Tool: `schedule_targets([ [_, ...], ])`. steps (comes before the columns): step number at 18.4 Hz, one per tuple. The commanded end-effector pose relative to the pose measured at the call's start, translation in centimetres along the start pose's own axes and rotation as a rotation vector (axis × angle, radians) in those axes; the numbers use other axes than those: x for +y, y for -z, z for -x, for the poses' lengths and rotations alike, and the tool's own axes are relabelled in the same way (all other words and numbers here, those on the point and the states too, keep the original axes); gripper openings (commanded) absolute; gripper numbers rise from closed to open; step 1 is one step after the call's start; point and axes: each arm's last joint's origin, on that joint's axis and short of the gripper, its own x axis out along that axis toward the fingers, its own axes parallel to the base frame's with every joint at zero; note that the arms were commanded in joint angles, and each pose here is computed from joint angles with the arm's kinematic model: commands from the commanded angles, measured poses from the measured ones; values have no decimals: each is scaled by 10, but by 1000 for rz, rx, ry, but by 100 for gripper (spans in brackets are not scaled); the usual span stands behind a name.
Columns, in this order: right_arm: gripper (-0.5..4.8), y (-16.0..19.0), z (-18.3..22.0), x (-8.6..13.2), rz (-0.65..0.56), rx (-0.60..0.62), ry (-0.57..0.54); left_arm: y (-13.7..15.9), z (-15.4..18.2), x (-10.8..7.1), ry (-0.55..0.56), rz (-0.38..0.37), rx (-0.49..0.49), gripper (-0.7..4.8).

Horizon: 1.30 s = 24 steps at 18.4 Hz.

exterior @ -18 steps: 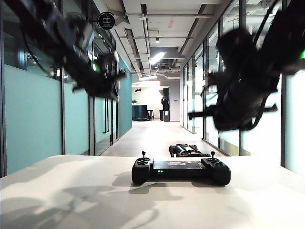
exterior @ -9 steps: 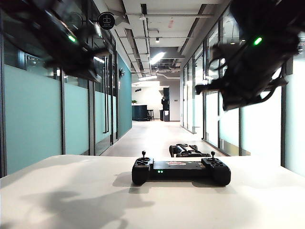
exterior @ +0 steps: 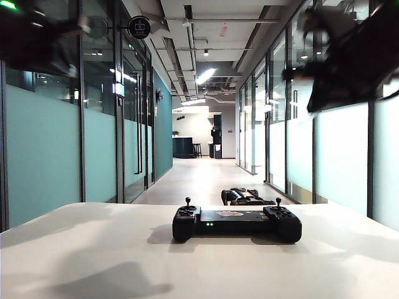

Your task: Push the left joystick on the remote control sitting on the white table backward to make the robot dog back up in a straight line until it returns close to you.

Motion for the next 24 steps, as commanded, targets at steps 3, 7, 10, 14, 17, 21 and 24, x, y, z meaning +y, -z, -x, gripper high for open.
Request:
schedule_targets([
  [3,-2,-8,20,-3,9,-32,-25,28,42,0,-5,-65,-57,-5],
  [7,-1,-5,31,-5,31,-46,-29,60,71,-1,-6,-67,-114,-5],
  [10,-2,12,43,-8,30,-42,-29,81,88,0,-54,-63,-146,-5],
  [14,-2,25,63,-12,24,-85,-28,96,103,1,-76,-63,-105,-5],
  [17,-2,36,75,-15,18,-115,-28,102,109,1,-71,-62,-64,-5],
  [21,-2,51,89,-18,10,-150,-29,106,110,1,-64,-63,-24,-5],
  [24,-1,59,95,-18,11,-156,-49,106,110,1,-64,-63,-24,-5],
])
